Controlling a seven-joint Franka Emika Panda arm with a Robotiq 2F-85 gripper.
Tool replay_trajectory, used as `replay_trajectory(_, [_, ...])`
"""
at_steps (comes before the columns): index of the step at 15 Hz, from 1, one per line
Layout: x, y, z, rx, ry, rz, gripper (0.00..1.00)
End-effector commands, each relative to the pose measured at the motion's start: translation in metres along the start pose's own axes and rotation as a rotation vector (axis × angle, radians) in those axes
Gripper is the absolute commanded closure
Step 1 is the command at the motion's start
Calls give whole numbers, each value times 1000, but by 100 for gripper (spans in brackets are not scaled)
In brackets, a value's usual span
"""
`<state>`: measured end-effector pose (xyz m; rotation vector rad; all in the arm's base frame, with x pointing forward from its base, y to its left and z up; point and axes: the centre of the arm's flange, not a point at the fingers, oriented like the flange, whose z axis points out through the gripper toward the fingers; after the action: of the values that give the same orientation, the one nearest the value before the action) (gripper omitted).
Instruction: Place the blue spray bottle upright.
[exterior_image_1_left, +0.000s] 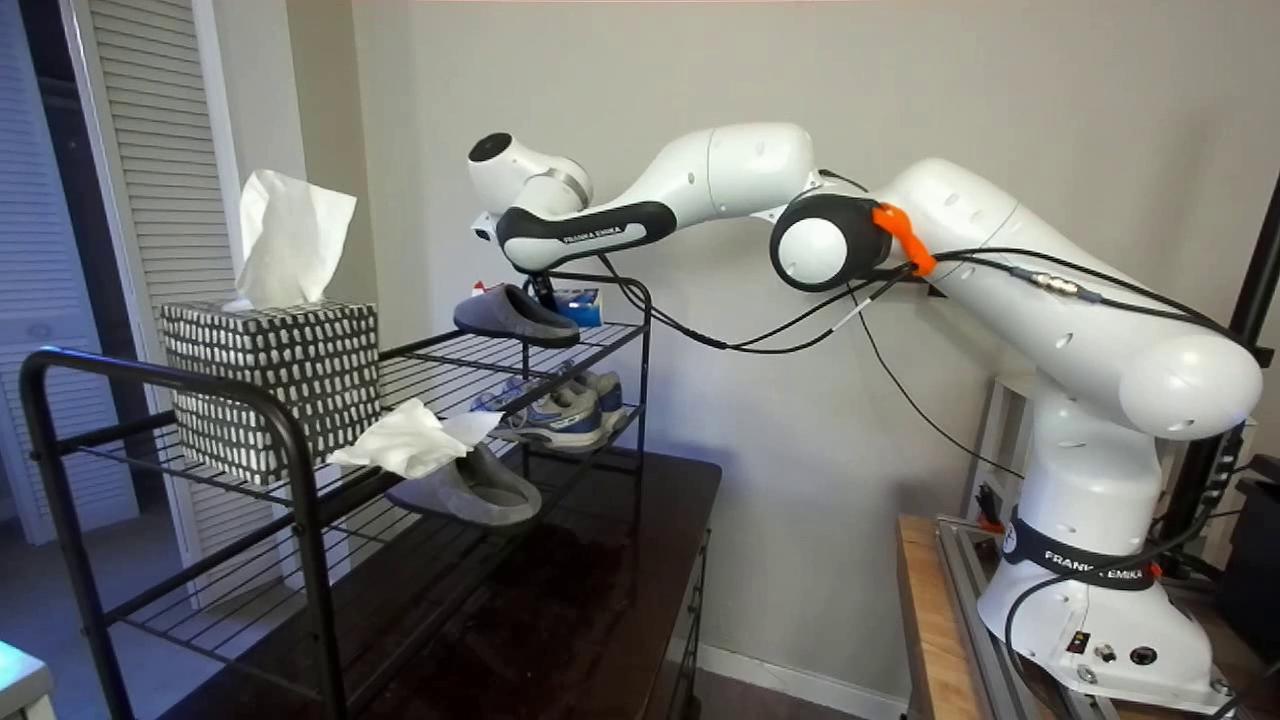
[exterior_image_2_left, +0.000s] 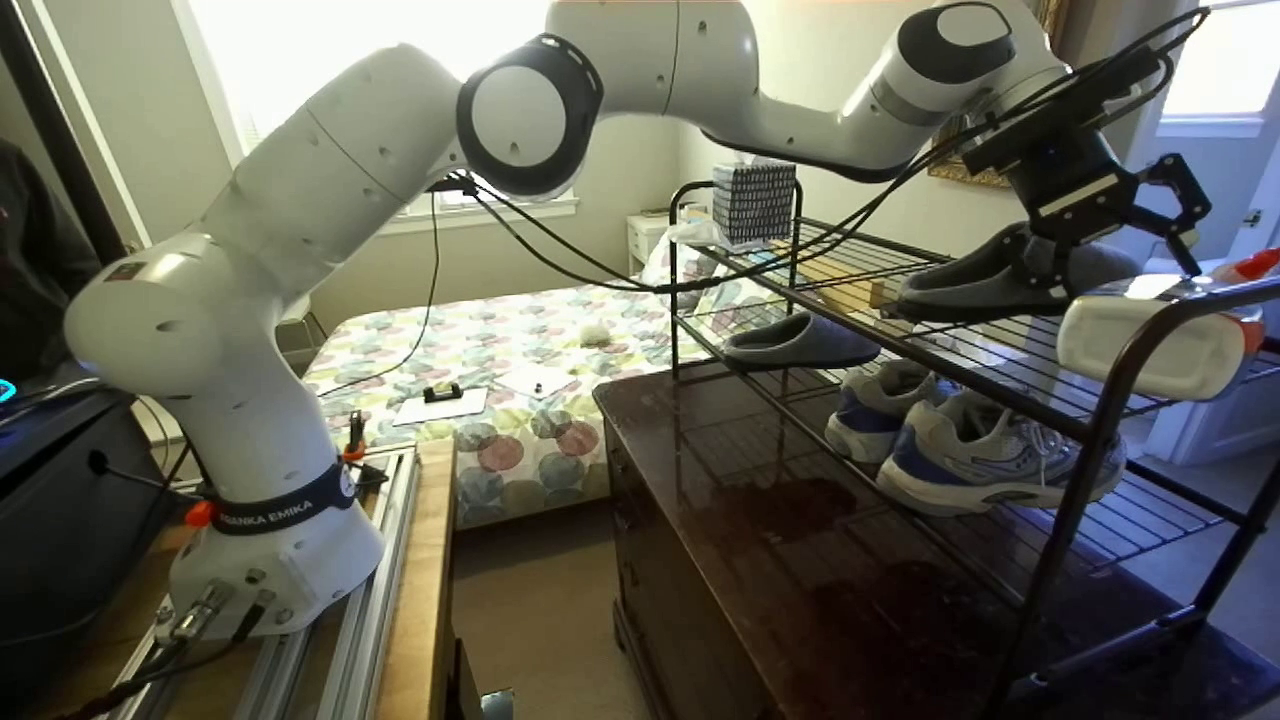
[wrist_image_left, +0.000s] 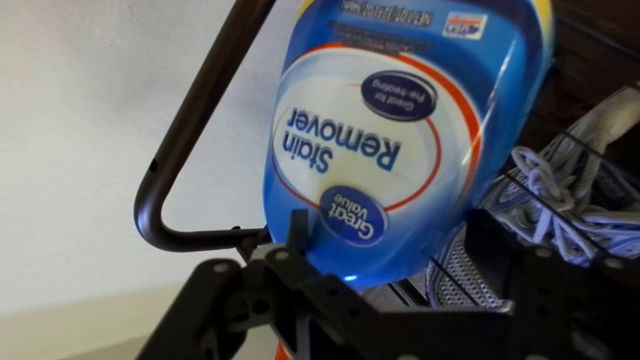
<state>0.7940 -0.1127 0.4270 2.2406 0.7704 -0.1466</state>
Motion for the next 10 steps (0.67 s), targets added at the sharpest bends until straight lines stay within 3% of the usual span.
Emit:
replay_trajectory(1, [12, -8, -10, 37, -20, -14, 52])
replay_trajectory(7, [5, -7, -31, 58, 8, 13, 94])
replay_trajectory(8, [3, -5, -35, 65, 15, 24, 99])
replay_trajectory(10, [1, -7, -39, 81, 23, 29, 100])
